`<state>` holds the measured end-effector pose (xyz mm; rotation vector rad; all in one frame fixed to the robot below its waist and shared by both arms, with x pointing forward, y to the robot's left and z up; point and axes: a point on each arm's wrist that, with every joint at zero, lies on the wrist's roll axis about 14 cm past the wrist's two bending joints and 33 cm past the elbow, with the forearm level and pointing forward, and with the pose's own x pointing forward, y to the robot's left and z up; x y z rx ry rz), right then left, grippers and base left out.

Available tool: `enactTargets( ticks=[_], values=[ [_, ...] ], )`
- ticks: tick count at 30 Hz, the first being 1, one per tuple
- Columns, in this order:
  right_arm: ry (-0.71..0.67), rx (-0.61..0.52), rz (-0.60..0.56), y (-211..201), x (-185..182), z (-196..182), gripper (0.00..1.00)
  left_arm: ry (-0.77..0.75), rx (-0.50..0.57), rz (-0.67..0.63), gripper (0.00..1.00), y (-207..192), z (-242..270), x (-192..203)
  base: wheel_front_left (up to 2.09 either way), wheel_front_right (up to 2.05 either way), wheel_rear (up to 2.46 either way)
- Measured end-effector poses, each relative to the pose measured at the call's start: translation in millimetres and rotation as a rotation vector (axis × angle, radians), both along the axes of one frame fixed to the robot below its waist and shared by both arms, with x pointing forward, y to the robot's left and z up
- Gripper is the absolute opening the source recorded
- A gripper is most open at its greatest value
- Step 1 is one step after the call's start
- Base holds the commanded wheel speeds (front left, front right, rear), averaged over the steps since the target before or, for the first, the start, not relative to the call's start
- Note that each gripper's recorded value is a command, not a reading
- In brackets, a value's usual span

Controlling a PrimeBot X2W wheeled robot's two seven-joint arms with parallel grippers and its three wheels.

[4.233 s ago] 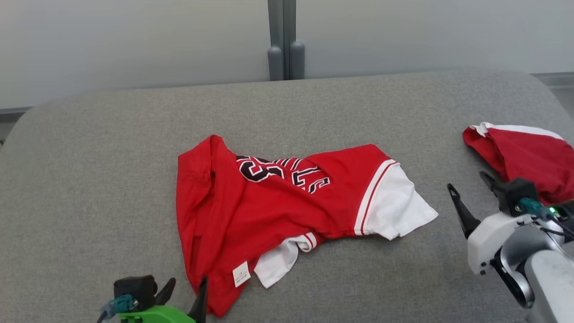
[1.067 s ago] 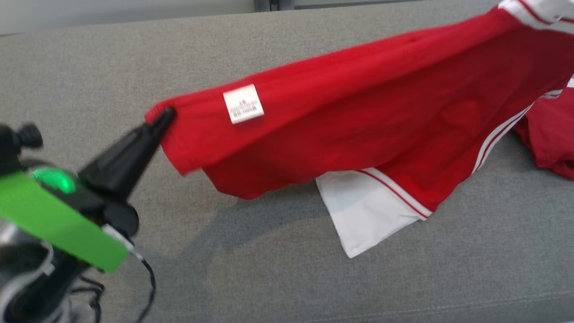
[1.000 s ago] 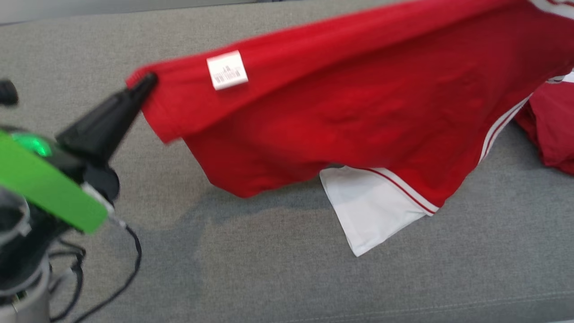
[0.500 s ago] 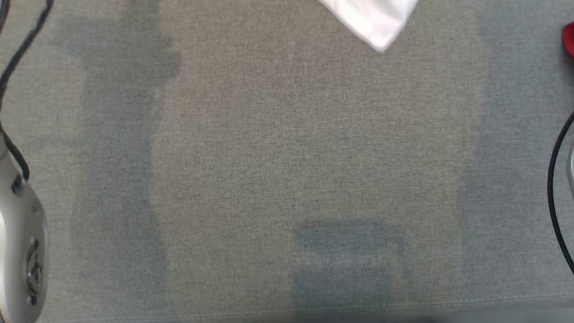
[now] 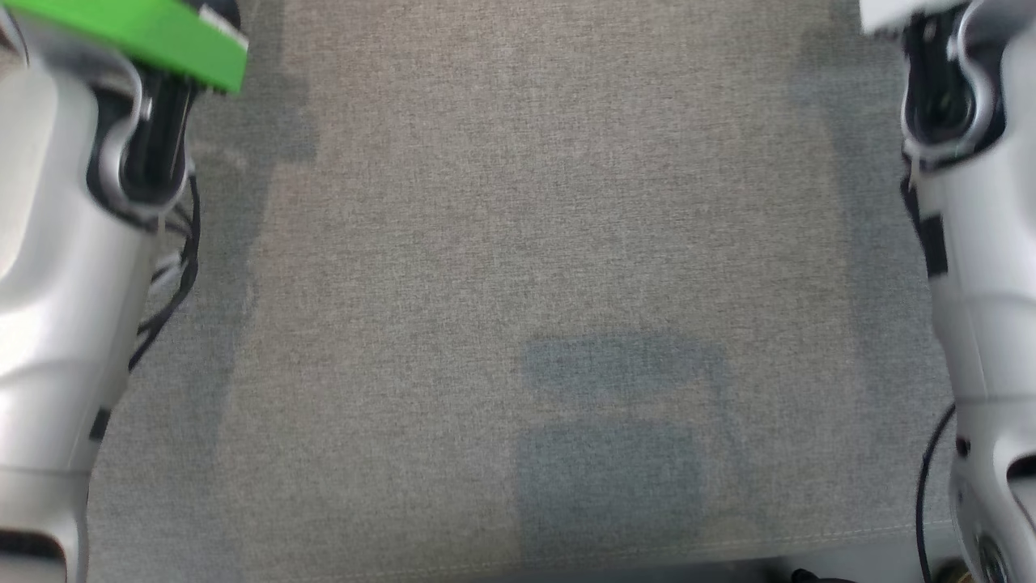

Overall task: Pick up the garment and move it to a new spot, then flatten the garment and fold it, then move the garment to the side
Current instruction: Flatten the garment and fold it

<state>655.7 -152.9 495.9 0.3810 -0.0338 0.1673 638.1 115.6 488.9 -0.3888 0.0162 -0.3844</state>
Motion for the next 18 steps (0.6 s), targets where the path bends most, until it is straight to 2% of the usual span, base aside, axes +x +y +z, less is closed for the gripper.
enactTargets(
  ticks=[2,5,11,18],
  values=[
    [0.079,0.005,0.001,-11,-29,-32,0.00,0.061,-0.020,-0.006,0.00,5,-26,-23,0.00,0.00,0.00],
    [0.171,0.049,-0.021,-30,-71,-61,0.00,0.152,0.023,-0.042,0.00,10,-62,-65,0.00,0.00,0.00],
    [0.226,0.108,-0.076,-63,-127,-67,0.00,0.218,-0.042,-0.059,0.00,10,-68,-115,0.00,0.00,0.00],
    [0.271,0.127,-0.079,-70,-164,-62,0.00,0.234,-0.072,-0.058,0.00,13,-61,-156,0.00,0.00,0.00]
  ],
)
